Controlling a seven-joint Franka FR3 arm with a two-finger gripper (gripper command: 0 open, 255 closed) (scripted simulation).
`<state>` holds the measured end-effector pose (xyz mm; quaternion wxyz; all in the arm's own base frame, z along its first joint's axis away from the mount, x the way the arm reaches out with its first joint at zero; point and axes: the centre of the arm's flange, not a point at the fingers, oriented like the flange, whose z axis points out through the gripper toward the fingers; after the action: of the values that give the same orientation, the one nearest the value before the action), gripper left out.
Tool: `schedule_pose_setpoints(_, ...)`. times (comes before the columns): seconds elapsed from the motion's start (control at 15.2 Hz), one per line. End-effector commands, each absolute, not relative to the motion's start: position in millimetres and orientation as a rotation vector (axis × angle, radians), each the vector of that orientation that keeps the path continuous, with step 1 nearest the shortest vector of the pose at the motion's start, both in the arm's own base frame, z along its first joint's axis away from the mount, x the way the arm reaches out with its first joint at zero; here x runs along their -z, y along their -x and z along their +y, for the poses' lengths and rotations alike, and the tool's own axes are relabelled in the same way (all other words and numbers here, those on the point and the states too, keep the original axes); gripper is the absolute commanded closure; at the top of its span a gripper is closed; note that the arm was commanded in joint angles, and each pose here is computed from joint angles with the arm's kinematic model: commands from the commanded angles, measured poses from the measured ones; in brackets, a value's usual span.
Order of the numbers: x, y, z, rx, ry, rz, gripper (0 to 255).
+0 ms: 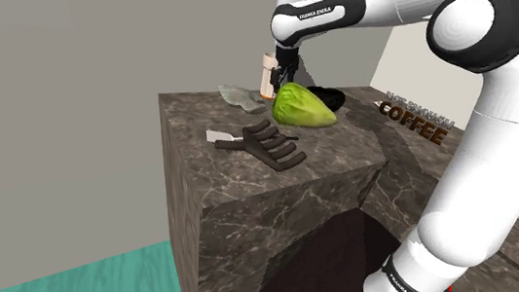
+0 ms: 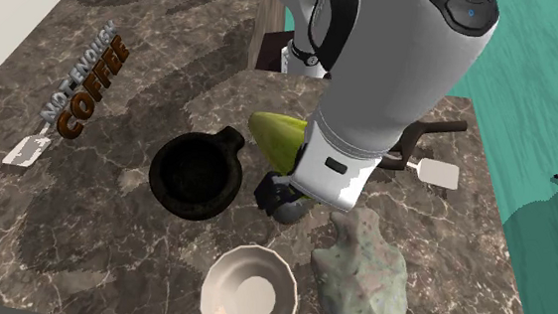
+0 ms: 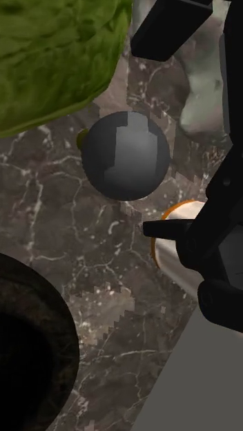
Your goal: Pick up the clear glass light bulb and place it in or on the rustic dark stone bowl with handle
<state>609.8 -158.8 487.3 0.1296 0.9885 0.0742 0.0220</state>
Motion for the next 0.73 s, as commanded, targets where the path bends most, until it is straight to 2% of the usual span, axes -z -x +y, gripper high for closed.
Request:
schedule_pose_setpoints(0.0, -461.1, -601.2, -164.6, 0.054, -2.893, 0.207, 0)
schedule_pose_setpoints(0.46, -461.1, -601.2, -164.6, 0.054, -2.893, 0.207, 0)
schedule_pose_setpoints(0.53, -461.6, -601.8, -165.9, 0.054, -2.893, 0.207, 255)
schedule_pose_setpoints(0.66, -460.5, -602.5, -165.9, 0.053, -2.894, 0.207, 255)
